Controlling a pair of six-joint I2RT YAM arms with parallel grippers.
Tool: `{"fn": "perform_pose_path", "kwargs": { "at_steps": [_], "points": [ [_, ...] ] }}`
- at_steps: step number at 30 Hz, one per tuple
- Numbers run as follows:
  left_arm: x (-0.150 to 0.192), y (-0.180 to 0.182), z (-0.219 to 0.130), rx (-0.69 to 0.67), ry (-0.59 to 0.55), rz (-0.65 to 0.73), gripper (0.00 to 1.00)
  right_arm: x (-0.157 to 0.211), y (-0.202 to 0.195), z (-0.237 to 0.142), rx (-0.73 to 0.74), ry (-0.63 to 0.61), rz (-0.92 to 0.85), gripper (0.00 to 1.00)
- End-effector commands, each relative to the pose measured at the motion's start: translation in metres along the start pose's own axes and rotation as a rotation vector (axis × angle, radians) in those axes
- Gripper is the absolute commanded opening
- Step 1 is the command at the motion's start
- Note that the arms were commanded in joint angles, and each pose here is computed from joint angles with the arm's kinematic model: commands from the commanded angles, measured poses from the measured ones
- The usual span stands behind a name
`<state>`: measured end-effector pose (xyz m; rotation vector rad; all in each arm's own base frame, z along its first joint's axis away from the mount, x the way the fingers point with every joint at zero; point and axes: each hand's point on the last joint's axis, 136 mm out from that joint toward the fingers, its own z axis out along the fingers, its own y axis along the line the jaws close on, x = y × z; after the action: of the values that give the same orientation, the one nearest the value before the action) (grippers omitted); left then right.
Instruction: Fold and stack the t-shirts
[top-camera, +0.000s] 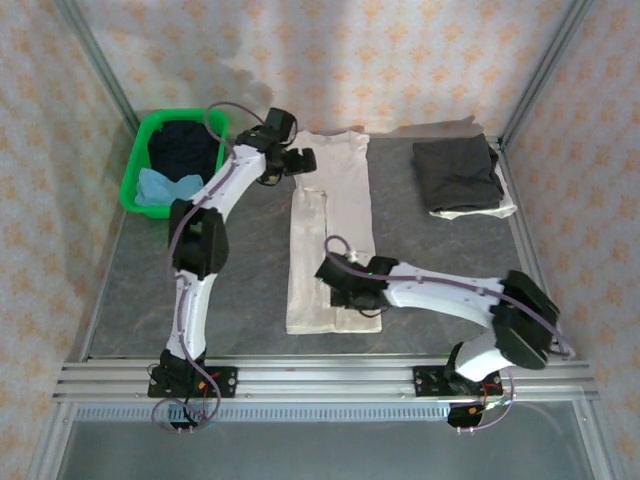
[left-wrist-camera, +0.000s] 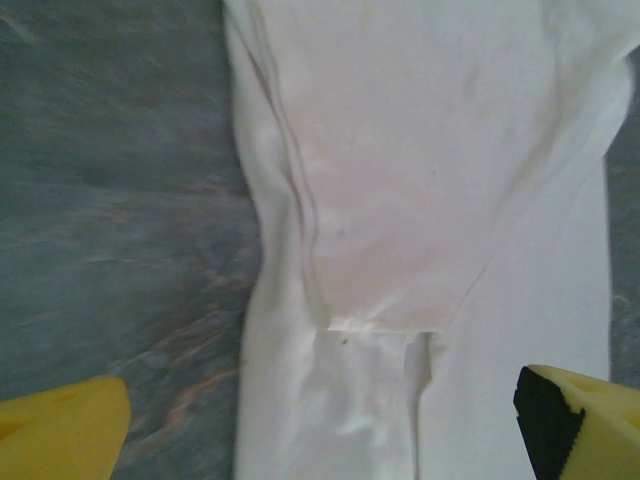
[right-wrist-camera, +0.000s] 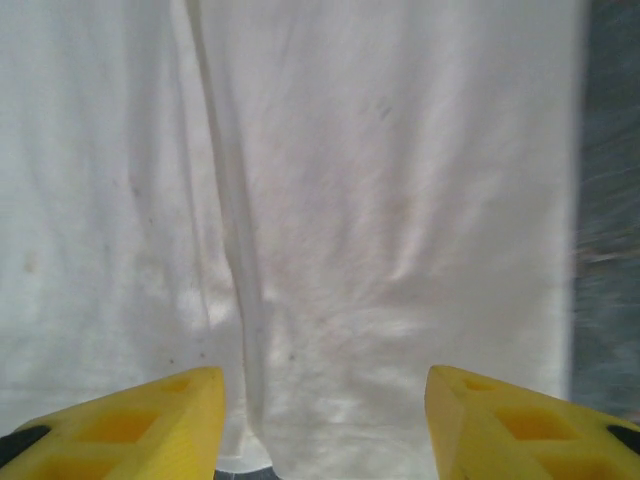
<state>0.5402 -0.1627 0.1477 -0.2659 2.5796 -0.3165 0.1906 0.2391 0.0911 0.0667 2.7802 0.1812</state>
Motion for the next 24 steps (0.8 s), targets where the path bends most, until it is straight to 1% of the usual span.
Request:
{"fn": "perform_pose_path", "kwargs": {
  "at_steps": [1, 3, 4, 5, 7, 8, 10, 12, 14, 16, 21, 24],
  "points": [
    [0.02, 0.029, -0.036, -0.081, -0.029, 0.006, 1.0, -0.012, -0.063, -0.007, 0.156, -0.063, 0.035, 0.56],
    [0.059, 0.035, -0.057, -0.077, -0.024, 0.016, 0.98, -0.006, -0.082, 0.0, 0.179, -0.039, 0.064, 0.56],
    [0.083, 0.04, -0.059, -0.093, 0.0, 0.024, 0.97, -0.002, -0.086, 0.003, 0.177, -0.023, 0.075, 0.56],
    [0.109, 0.046, -0.067, -0.101, 0.016, 0.023, 0.94, 0.003, -0.088, 0.007, 0.169, -0.002, 0.082, 0.56],
    [0.159, 0.053, -0.077, -0.094, 0.042, 0.015, 0.84, 0.013, -0.087, 0.016, 0.143, 0.035, 0.096, 0.56],
    [0.187, 0.053, -0.081, -0.078, 0.054, -0.005, 0.82, 0.019, -0.083, 0.02, 0.119, 0.063, 0.101, 0.56],
    [0.233, 0.057, -0.087, -0.072, 0.081, -0.002, 0.82, 0.031, -0.076, 0.029, 0.069, 0.12, 0.112, 0.56],
    [0.276, 0.063, -0.088, -0.065, 0.122, -0.007, 0.82, 0.04, -0.073, 0.036, 0.043, 0.147, 0.124, 0.56],
    [0.305, 0.068, -0.089, -0.055, 0.149, -0.017, 0.81, 0.046, -0.071, 0.04, 0.015, 0.164, 0.133, 0.56],
    [0.325, 0.069, -0.091, -0.04, 0.161, -0.027, 0.79, 0.05, -0.067, 0.043, -0.014, 0.18, 0.144, 0.55],
    [0.358, 0.053, -0.089, 0.028, 0.185, -0.02, 0.76, 0.062, -0.069, 0.051, -0.026, 0.214, 0.169, 0.53],
    [0.371, 0.044, -0.086, 0.063, 0.204, -0.017, 0.73, 0.065, -0.071, 0.047, -0.02, 0.21, 0.169, 0.52]
  ]
}}
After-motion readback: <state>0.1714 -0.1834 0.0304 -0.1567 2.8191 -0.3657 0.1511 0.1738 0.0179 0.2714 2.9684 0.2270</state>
